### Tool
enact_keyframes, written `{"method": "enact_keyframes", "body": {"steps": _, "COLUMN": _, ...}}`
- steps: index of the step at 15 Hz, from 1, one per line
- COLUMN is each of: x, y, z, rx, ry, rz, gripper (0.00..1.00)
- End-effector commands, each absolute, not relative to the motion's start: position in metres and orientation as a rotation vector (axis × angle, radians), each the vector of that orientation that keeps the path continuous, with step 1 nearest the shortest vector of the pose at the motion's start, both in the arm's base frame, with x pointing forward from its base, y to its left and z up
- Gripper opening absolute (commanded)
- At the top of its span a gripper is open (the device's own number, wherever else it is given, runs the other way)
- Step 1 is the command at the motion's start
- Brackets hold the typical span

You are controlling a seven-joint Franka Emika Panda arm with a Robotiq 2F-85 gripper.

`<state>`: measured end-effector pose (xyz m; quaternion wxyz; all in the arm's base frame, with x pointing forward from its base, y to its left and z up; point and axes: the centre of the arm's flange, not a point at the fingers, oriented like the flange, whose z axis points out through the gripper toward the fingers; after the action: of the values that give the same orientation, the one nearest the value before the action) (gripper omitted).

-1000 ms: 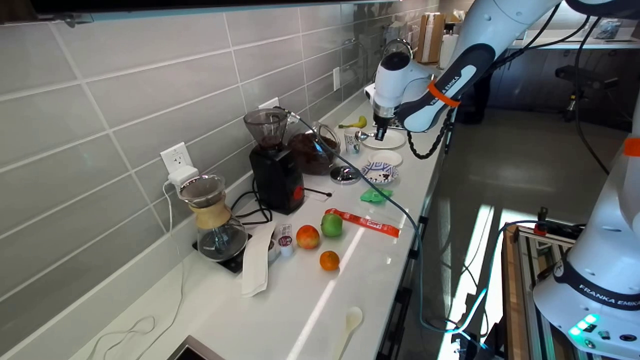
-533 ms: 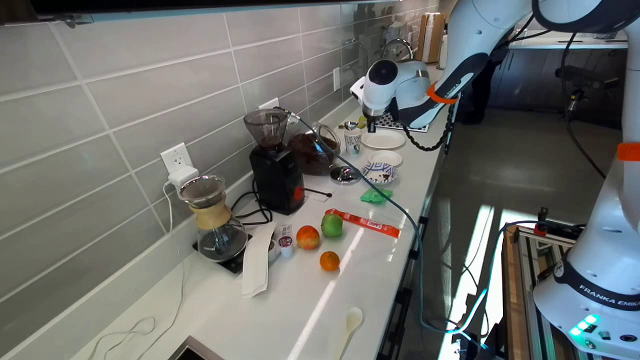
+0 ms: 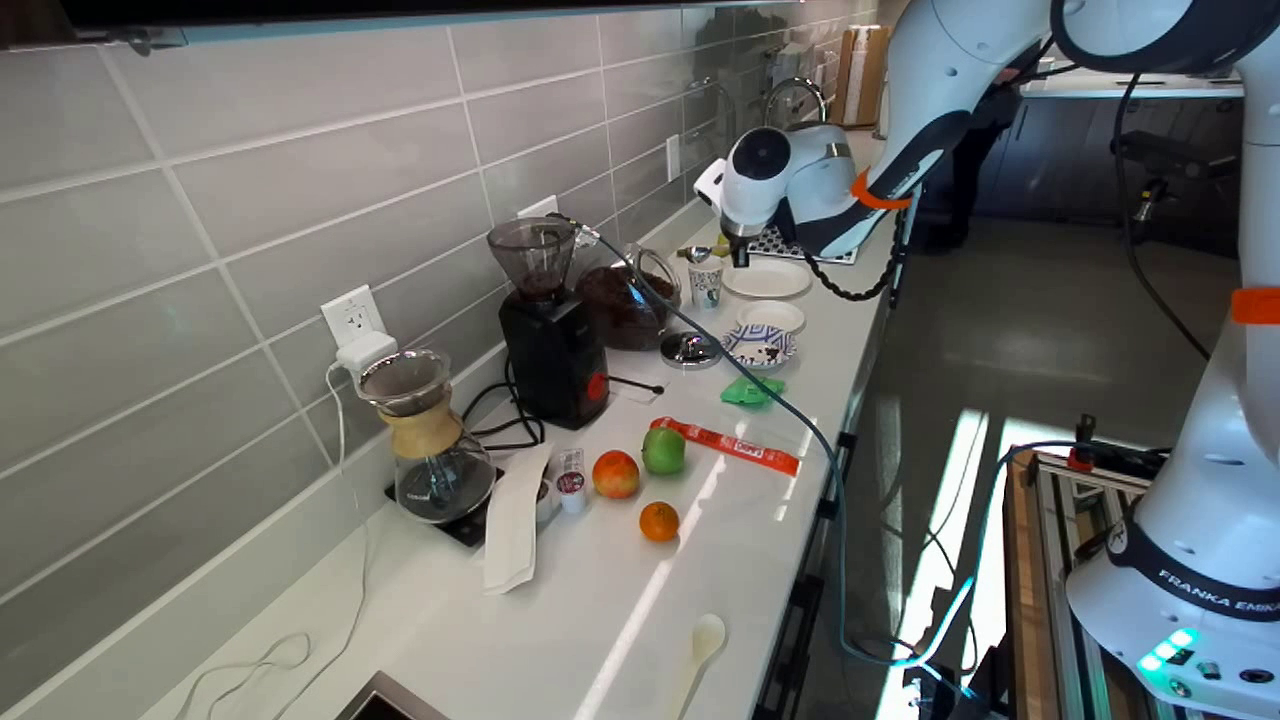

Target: Pick up the spoon and scoop some of the contents in the jar and pour them in the bowl

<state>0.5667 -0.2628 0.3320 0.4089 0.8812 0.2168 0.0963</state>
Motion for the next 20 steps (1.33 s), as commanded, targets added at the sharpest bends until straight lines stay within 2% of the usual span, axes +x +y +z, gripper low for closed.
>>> {"method": "enact_keyframes", "body": {"steps": 1, "x": 0.57, "y": -0.253, "z": 0.319, "rx": 2.15, "ry": 0.649, "rz": 0.254, "gripper": 0.01}}
{"method": "enact_keyframes", "body": {"steps": 20, "x": 0.619, "y": -0.252, "z": 0.257, "rx": 1.984, "ry": 0.747, "rz": 0.241, "gripper": 0.01}}
